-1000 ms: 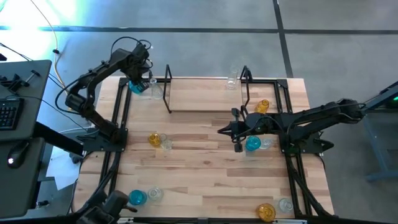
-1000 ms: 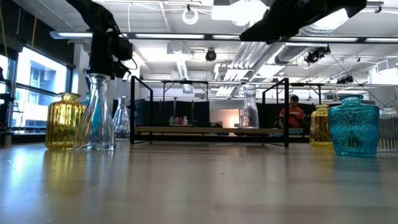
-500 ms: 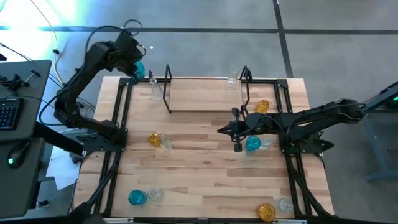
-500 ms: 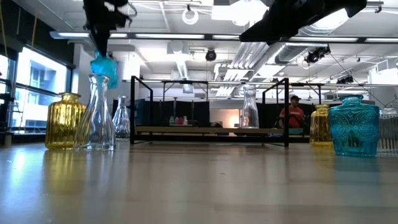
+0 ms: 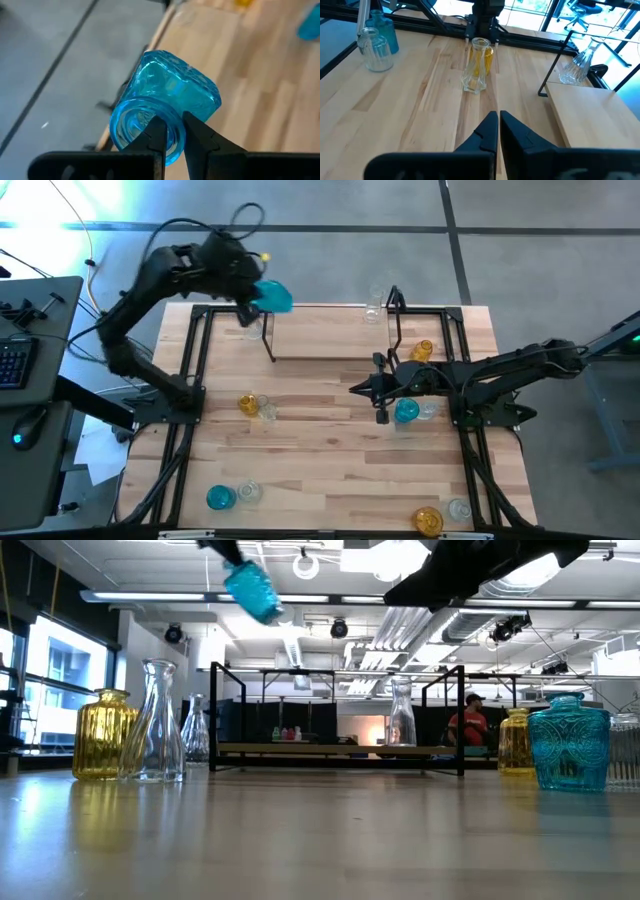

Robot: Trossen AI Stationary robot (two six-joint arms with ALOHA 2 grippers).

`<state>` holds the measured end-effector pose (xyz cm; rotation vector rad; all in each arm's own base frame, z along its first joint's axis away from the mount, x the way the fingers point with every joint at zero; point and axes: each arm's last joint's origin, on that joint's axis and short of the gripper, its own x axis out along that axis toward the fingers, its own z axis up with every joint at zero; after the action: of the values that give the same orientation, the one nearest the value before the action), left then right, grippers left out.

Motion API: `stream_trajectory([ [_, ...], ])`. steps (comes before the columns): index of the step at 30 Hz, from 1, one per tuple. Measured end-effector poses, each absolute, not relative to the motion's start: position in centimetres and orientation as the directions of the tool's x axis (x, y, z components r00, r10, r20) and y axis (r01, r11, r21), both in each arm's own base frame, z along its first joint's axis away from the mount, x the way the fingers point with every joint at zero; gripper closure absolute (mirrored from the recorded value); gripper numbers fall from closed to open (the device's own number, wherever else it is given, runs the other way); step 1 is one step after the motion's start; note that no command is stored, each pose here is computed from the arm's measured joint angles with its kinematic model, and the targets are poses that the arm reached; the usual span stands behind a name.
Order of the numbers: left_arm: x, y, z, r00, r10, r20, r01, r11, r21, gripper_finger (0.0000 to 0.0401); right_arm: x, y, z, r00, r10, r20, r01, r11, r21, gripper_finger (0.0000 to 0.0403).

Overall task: Sort vases onto shelf
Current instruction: Put the blue vase on the shelf

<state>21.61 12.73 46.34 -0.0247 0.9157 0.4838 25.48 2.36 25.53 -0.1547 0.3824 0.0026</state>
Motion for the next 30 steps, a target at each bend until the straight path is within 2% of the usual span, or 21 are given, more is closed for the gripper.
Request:
stream_trajectory([
  [5,27.7,13.0,44.4,0.506,0.27,-0.819,-0.316,0.942,0.115,0.0376,25.5,2.5,25.5,0.928,-0.027,-0.372,-0.032,0.988,-0.152,0.0403],
  [10,33.1,14.6,39.3,0.36,0.186,-0.914,-0.307,0.949,0.072,0.0376,25.4,3.1,25.5,0.928,-0.047,-0.37,-0.017,0.986,-0.168,0.0403],
  [13,35.1,15.8,35.6,0.234,0.141,-0.962,-0.321,0.945,0.061,0.0376,25.3,3.3,25.5,0.928,-0.051,-0.369,-0.015,0.985,-0.174,0.0403],
  [19,37.4,17.3,31.1,0.11,0.111,-0.988,-0.341,0.938,0.067,0.0376,25.2,3.9,25.5,0.929,-0.044,-0.368,-0.024,0.983,-0.18,0.0403],
  [30,37.8,18.5,30.5,0.108,0.208,-0.972,-0.394,0.907,0.15,0.0376,25.0,4.8,25.6,0.929,-0.086,-0.36,0.009,0.978,-0.209,0.0403],
])
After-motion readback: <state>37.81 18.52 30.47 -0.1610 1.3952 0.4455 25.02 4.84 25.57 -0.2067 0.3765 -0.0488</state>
